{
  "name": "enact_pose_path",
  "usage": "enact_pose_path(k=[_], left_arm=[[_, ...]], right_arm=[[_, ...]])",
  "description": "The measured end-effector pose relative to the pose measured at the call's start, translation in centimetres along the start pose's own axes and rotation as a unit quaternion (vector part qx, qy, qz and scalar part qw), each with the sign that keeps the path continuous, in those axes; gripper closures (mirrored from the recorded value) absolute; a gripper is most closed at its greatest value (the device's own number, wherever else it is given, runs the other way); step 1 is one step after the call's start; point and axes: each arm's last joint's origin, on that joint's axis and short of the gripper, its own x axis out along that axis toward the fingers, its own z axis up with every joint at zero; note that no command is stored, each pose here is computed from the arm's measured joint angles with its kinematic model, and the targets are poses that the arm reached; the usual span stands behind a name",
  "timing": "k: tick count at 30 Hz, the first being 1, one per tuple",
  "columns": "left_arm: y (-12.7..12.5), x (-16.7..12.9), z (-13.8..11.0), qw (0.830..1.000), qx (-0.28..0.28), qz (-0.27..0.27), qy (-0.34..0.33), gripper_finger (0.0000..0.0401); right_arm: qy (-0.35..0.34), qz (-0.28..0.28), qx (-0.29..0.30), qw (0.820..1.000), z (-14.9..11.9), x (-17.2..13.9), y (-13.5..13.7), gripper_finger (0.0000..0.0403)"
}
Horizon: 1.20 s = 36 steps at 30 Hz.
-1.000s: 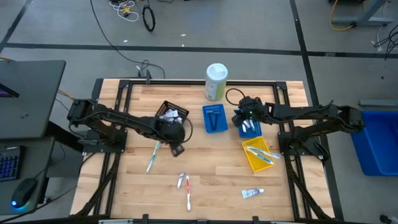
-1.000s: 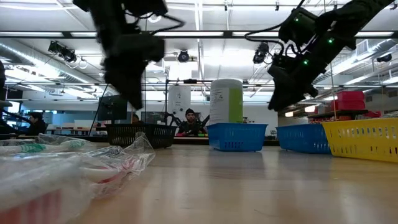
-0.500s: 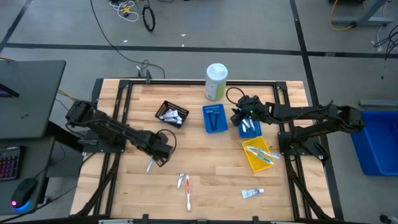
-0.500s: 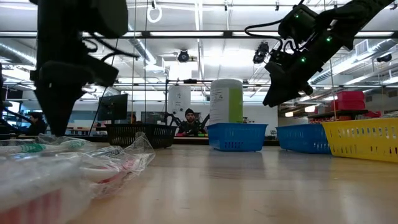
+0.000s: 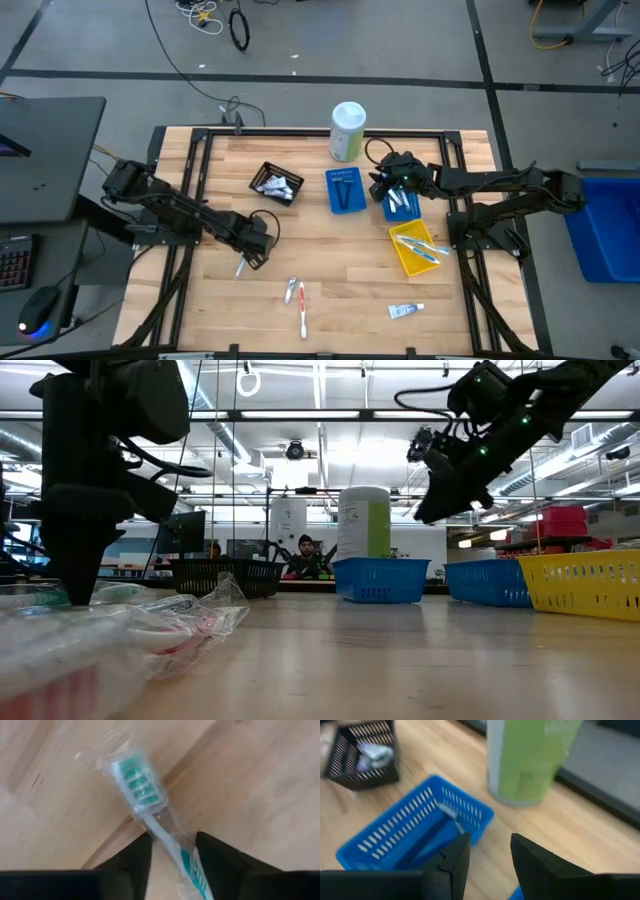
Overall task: Pick & Place Travel size toiletries
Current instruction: Put the green toothbrush into the yellow basket
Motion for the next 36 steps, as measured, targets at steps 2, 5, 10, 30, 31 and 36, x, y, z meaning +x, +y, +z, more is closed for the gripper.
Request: enact_pose_path(k=[2, 5, 10, 30, 31, 36], left_arm=[[-0.3, -0.2, 0.2, 1.000, 0.025, -0.002, -0.006, 0.0268], [-0.9, -0.6, 0.7, 0.998, 0.050, -0.006, -0.033, 0.0319], [-2.0, -2.1, 1.8, 0.994, 0.084, -0.016, -0.071, 0.0386], [-4.3, -11.4, 11.9, 0.931, 0.188, -0.111, -0.292, 0.0371], [-4.1, -11.5, 12.2, 0.929, 0.186, -0.116, -0.297, 0.0369], [-3.3, -11.5, 13.4, 0.925, 0.190, -0.131, -0.301, 0.0377]], right_arm=[[-0.032, 0.011, 0.005, 0.999, 0.6, 0.0, 0.2, 0.0253], [-0.069, 0.060, 0.011, 0.996, 1.5, -0.1, 0.7, 0.0254], [-0.090, 0.188, -0.030, 0.978, 2.2, -0.6, 1.8, 0.0253], [-0.141, 0.326, -0.102, 0.929, 1.7, 0.0, 5.8, 0.0177], [-0.141, 0.339, -0.104, 0.924, 1.7, 0.0, 5.9, 0.0173], [-0.170, 0.375, -0.105, 0.905, 2.1, 0.0, 6.4, 0.0160]])
